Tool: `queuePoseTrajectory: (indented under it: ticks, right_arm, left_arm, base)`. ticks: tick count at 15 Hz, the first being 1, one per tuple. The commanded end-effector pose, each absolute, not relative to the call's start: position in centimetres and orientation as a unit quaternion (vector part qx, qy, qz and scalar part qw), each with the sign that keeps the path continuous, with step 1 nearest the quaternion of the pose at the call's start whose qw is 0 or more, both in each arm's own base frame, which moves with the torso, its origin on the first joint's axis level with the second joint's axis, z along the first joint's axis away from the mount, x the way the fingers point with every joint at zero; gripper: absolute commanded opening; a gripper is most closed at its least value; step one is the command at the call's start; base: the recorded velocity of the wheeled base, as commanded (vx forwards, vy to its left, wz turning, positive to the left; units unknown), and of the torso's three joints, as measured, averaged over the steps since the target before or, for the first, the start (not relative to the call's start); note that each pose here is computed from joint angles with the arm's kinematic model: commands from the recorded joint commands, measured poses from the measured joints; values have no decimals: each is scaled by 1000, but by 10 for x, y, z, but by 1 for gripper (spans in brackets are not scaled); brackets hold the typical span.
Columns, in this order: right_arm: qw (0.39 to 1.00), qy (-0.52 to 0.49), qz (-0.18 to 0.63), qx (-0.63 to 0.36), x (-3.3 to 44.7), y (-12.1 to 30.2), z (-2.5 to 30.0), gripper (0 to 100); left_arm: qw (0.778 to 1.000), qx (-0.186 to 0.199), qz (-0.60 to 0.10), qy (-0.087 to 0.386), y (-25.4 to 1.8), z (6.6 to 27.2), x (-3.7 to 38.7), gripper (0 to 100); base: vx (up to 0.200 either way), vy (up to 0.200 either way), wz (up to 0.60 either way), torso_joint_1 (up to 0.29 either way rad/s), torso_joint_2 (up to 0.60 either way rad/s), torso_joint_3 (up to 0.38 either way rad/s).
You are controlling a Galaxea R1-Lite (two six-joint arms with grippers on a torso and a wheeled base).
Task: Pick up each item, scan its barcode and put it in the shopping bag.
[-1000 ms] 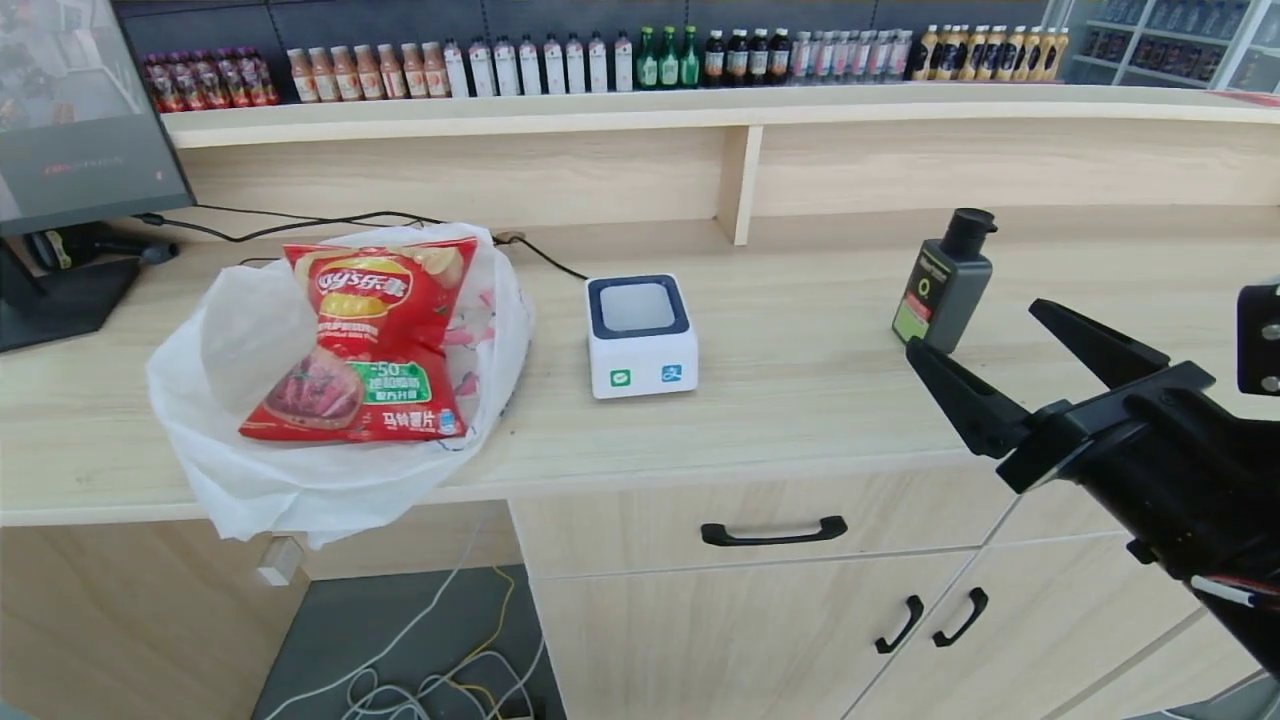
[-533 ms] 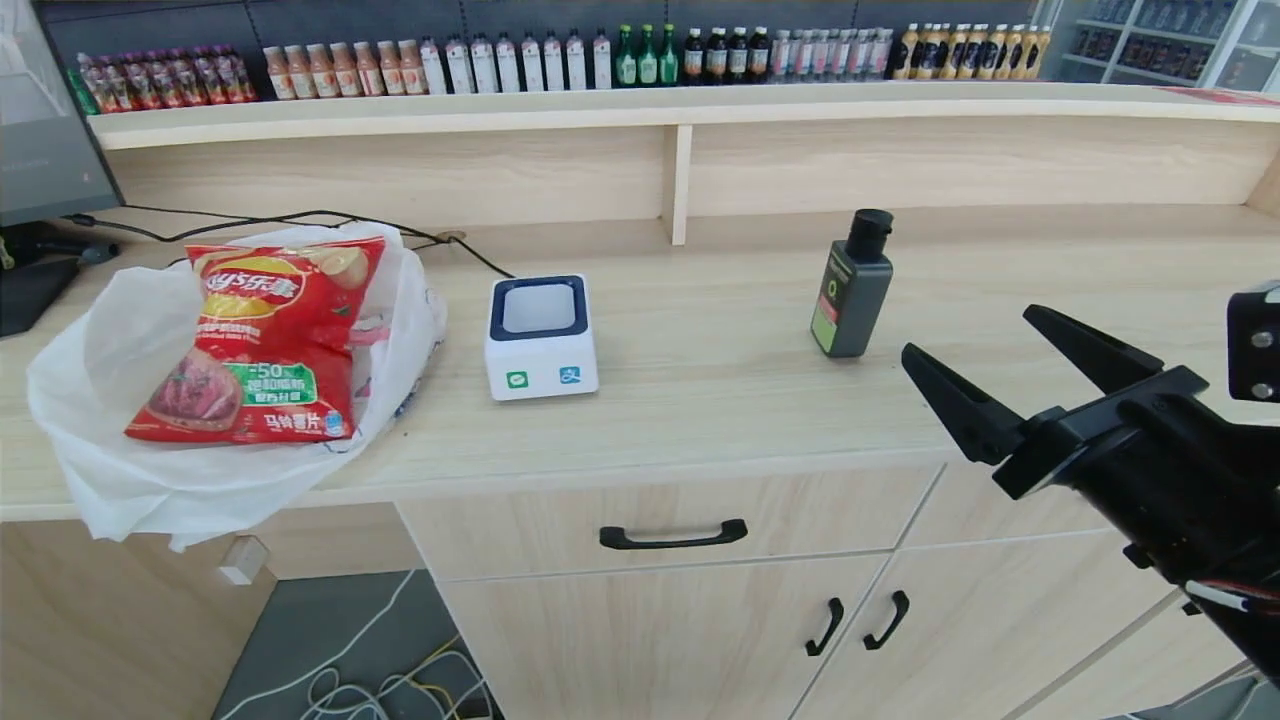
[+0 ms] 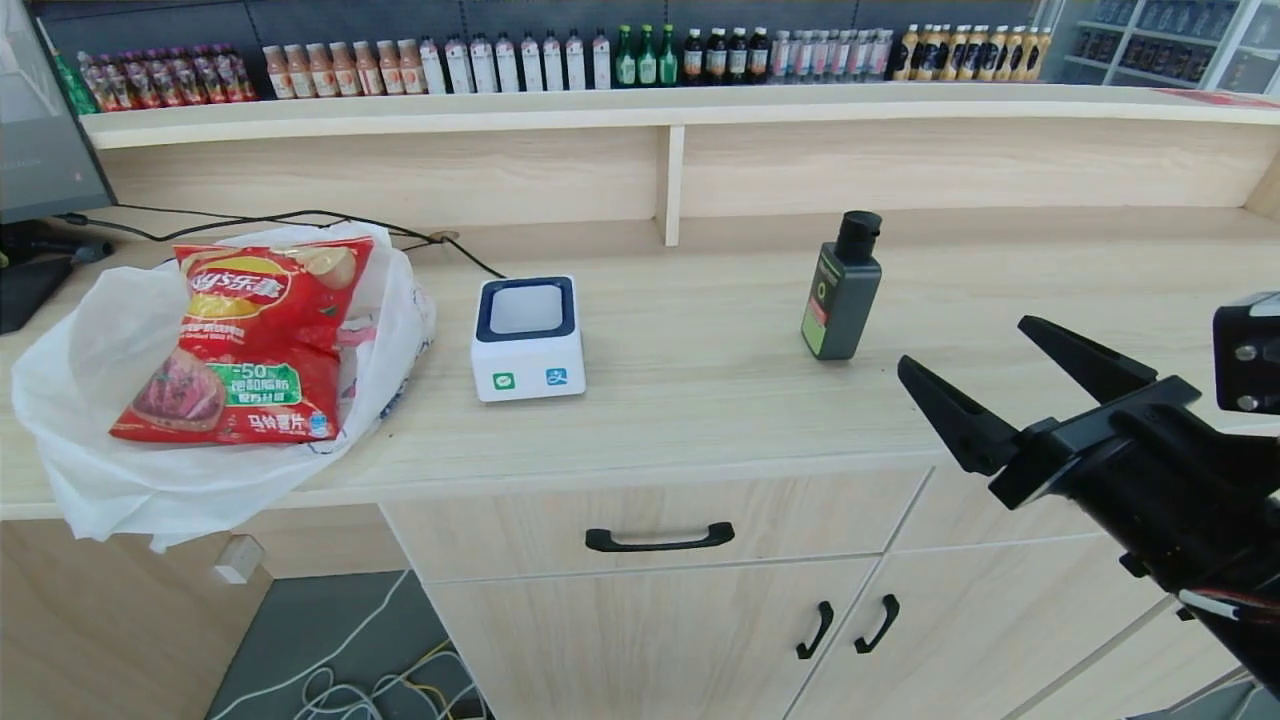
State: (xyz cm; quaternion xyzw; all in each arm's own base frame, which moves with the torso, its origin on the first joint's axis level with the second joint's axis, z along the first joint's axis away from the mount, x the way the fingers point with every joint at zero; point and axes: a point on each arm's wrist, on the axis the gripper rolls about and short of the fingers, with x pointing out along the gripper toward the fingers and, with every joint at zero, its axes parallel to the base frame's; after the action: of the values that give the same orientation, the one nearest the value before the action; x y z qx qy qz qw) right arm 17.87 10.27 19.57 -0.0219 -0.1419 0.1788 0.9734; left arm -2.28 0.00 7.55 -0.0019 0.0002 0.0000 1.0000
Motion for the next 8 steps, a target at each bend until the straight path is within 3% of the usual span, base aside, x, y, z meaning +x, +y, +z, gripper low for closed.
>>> queuePoseTrajectory:
  ticks: [1, 8]
  right_arm:
    - [974, -138, 177, -24, 183, 104, 194, 100]
    - [971, -173, 162, -12, 236, 130, 214, 100]
  left_arm:
    - [1000, -2, 0, 0, 0, 75, -23, 100]
    - [1000, -2, 1, 0, 0, 75, -23, 100]
  base:
    - [0, 0, 0, 0, 0, 0]
    - [0, 0, 0, 0, 0, 0]
